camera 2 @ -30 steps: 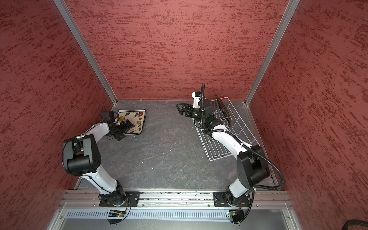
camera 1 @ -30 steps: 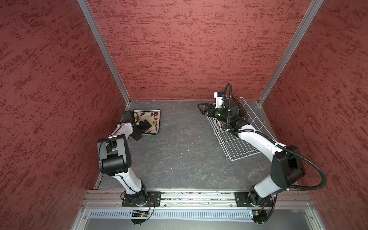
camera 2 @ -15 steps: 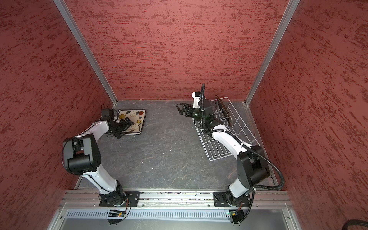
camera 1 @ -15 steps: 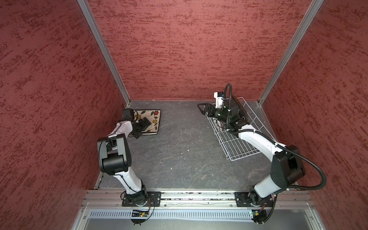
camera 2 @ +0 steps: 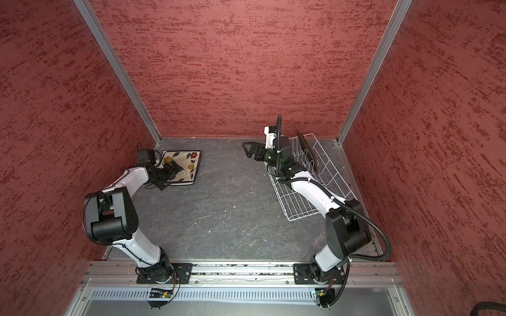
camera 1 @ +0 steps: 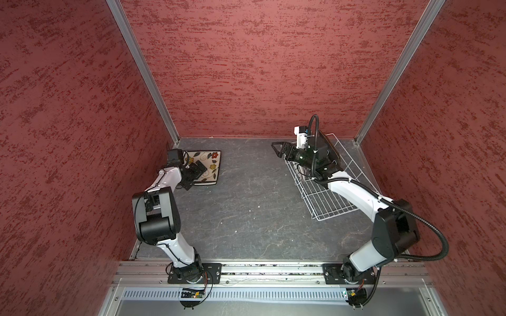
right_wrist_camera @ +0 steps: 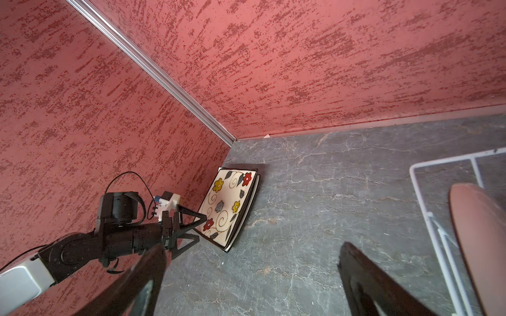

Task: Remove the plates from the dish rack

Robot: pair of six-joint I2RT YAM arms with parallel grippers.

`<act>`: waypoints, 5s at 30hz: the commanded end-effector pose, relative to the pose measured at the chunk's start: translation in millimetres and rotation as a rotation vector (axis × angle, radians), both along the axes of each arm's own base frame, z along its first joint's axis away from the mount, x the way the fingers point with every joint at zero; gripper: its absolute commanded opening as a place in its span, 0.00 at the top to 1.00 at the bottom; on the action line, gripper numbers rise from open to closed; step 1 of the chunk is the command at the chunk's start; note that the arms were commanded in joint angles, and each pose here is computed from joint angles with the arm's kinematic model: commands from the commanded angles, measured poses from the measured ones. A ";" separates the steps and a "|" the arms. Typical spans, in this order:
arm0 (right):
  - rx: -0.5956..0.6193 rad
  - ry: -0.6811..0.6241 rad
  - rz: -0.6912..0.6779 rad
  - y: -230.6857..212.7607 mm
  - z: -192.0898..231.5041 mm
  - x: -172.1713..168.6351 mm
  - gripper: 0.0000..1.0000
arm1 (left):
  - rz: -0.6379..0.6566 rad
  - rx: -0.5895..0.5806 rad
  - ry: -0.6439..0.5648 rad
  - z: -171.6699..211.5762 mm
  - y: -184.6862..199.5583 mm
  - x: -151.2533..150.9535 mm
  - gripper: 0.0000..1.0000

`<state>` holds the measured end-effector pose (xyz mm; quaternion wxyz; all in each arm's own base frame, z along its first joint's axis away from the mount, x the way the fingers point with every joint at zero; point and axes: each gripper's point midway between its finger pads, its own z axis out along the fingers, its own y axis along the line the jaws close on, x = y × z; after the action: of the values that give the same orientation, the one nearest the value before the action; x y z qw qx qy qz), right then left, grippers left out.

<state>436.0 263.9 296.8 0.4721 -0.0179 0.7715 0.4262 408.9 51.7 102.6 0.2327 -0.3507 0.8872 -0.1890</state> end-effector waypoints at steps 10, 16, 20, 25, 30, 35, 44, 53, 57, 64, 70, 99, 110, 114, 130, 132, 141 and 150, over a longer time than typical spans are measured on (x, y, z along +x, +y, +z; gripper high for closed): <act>0.013 -0.045 -0.032 -9.4 21.3 -4.2 0.01 | -0.149 0.202 -0.036 58.1 -34.5 4.9 0.01; -0.009 -0.048 -0.045 -11.4 21.0 -1.8 0.01 | -0.274 0.255 -0.039 63.9 -78.0 49.2 0.00; -0.038 -0.057 -0.066 -16.9 23.8 -1.5 0.01 | -0.316 0.280 -0.034 53.4 -99.2 75.0 0.01; -0.045 -0.048 -0.078 -22.5 20.9 -0.9 0.01 | -0.353 0.322 -0.023 35.6 -114.9 101.3 0.00; -0.044 -0.043 -0.081 -25.1 20.1 -1.7 0.01 | -0.383 0.318 -0.025 23.0 -128.4 115.4 0.01; -0.044 -0.044 -0.086 -27.4 20.5 -2.3 0.01 | -0.414 0.307 -0.007 7.0 -140.7 120.0 0.00; -0.050 -0.039 -0.094 -32.3 19.3 -4.4 0.01 | -0.435 0.314 0.024 -15.3 -148.2 127.8 0.01; -0.049 -0.037 -0.097 -34.8 18.6 -4.3 0.01 | -0.441 0.353 0.056 -30.0 -146.0 131.2 0.00; -0.050 -0.034 -0.097 -34.7 18.1 -4.5 0.01 | -0.431 0.376 0.061 -30.6 -142.7 133.7 0.00; -0.049 -0.033 -0.097 -35.2 17.0 -3.5 0.01 | -0.433 0.394 0.072 -33.1 -138.6 136.0 0.00; -0.048 -0.034 -0.094 -34.3 16.4 -2.4 0.01 | -0.429 0.438 0.088 -34.4 -131.4 137.0 0.01; -0.037 -0.034 -0.088 -33.6 16.1 -2.8 0.01 | -0.449 0.421 0.071 -27.7 -139.3 139.2 0.00; -0.038 -0.032 -0.089 -34.4 15.2 -2.9 0.01 | -0.454 0.443 0.110 -37.6 -133.2 137.1 0.00; -0.039 -0.033 -0.093 -35.8 15.3 -2.7 0.01 | -0.445 0.486 0.138 -40.4 -125.1 134.8 0.00; -0.031 -0.032 -0.089 -34.6 14.5 -1.5 0.01 | -0.452 0.476 0.123 -35.1 -127.0 136.8 0.01; -0.029 -0.031 -0.088 -34.4 14.5 -1.7 0.01 | -0.455 0.461 0.105 -28.3 -131.8 138.0 0.01; -0.092 -0.034 -0.116 -42.8 15.7 -2.7 0.01 | -0.495 0.368 -0.066 37.4 -172.4 130.1 0.00; -0.259 -0.035 -0.213 -72.7 23.1 -11.5 0.01 | -0.475 0.230 -0.263 91.0 -190.2 96.4 0.01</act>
<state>427.6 210.3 291.1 0.4873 -0.0004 0.8141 0.3158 504.5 -124.9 175.3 0.3021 -0.0716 0.9415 -0.1312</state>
